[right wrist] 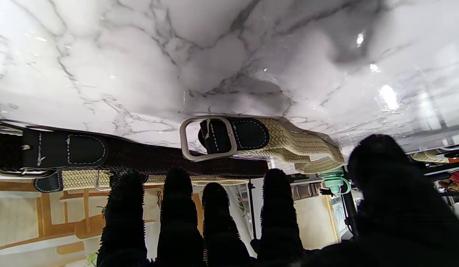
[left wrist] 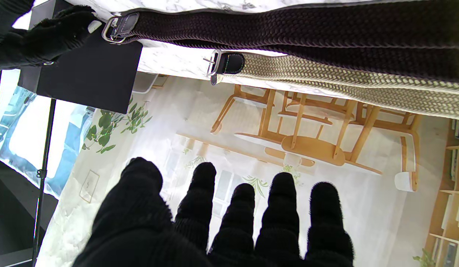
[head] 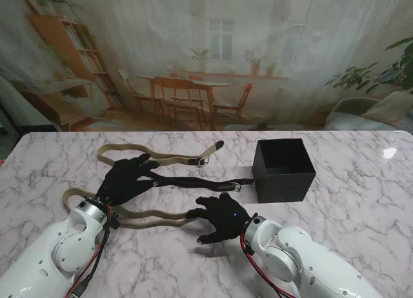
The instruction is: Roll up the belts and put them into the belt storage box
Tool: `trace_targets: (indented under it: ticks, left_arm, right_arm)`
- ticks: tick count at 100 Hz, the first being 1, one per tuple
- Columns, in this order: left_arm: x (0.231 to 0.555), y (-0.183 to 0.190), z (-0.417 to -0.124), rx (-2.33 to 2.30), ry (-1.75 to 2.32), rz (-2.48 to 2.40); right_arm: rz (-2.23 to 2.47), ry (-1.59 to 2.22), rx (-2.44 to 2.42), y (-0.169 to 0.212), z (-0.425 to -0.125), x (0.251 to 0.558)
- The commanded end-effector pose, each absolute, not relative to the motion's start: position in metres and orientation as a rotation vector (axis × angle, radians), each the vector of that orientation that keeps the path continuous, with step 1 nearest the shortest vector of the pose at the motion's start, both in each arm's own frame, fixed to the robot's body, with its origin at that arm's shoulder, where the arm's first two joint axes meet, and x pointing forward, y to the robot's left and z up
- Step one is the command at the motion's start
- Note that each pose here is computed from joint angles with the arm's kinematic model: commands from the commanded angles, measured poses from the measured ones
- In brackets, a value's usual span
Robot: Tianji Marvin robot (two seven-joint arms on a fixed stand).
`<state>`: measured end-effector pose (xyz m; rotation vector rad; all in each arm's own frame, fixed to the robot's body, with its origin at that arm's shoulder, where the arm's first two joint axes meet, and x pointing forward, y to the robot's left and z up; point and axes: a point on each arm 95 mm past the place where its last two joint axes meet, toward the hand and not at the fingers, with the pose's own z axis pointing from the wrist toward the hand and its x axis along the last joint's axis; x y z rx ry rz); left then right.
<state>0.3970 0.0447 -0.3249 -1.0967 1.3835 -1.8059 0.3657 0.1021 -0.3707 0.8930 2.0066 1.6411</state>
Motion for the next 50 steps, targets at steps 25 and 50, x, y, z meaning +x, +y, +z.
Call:
trace_targets:
  ticks: [25, 50]
  left_arm:
    - [0.3958, 0.0424, -0.3267, -1.108, 1.397, -1.803]
    - [0.3951, 0.0428, -0.3261, -1.100, 1.392, -1.809]
  right_arm:
    - [1.569, 2.063, 0.892, 0.1129, -0.3755, 0.3750]
    - [1.534, 2.079, 0.868, 0.1162, -0.3770, 0.3789]
